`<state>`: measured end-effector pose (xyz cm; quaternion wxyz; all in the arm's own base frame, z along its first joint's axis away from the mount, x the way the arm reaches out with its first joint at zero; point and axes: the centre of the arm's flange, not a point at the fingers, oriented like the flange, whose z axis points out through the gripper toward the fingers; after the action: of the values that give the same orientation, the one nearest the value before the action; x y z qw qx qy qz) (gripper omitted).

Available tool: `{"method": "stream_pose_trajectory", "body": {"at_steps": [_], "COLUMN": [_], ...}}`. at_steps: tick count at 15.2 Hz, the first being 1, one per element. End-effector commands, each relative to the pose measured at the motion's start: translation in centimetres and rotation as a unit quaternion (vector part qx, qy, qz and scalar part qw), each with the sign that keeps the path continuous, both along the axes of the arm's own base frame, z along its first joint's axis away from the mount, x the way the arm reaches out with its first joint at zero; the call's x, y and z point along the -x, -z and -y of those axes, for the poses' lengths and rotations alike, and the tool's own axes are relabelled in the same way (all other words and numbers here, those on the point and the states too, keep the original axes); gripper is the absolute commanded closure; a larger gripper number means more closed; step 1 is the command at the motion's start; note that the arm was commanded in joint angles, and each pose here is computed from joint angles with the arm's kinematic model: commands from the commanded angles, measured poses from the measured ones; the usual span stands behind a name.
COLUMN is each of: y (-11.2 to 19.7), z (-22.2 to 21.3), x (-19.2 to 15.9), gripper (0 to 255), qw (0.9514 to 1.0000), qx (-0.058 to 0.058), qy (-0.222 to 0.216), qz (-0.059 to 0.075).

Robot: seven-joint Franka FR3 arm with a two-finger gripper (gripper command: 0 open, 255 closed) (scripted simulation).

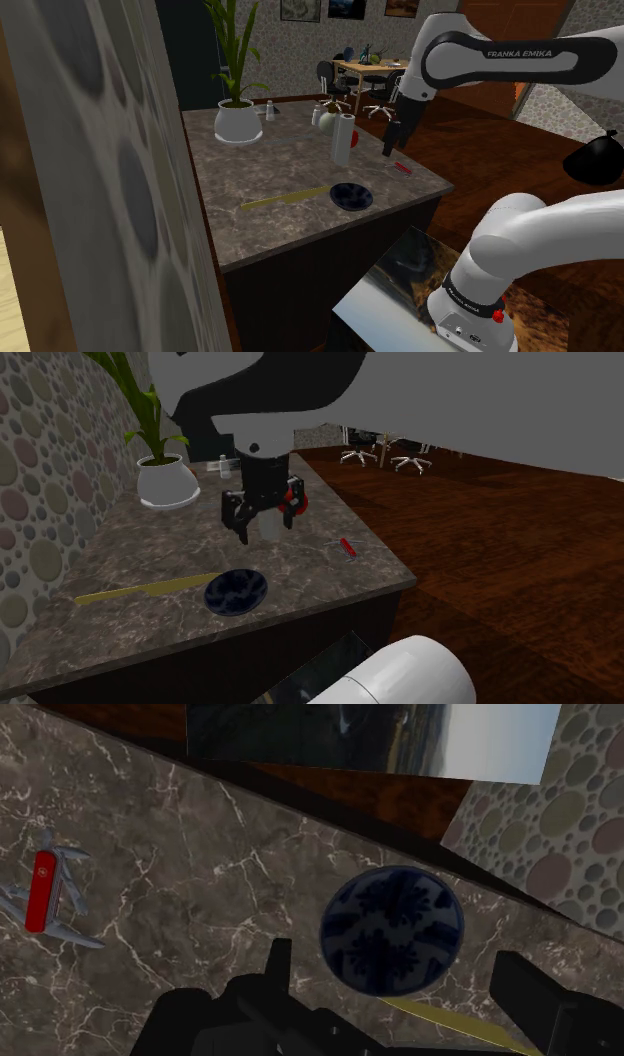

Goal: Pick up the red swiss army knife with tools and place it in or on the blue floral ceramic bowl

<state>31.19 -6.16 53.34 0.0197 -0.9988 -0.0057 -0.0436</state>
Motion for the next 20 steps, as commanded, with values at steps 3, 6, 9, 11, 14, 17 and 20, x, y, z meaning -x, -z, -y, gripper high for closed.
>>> {"method": "stream_pose_trajectory", "body": {"at_steps": [3, 6, 9, 11, 14, 17, 20], "y": [2.9, 4.9, 6.8, 8.1, 10.1, 12.1, 14.0], "z": [4.4, 7.8, 11.1, 13.4, 16.8, 20.2, 23.6], "x": [-0.5, -0.8, -1.1, -1.3, -1.5, -1.7, -1.9], "gripper": [0, 0, 0, 0, 0, 0, 0], "qw": [1.0000, 0.9999, 0.9997, 0.9996, 0.9993, 0.9990, 0.9987], "qx": [0.001, 0.001, 0.002, 0.002, 0.003, 0.003, 0.003], "qy": [0.008, 0.015, 0.021, 0.026, 0.032, 0.038, 0.045], "qz": [0.005, 0.009, 0.013, 0.015, 0.019, 0.022, 0.026]}}
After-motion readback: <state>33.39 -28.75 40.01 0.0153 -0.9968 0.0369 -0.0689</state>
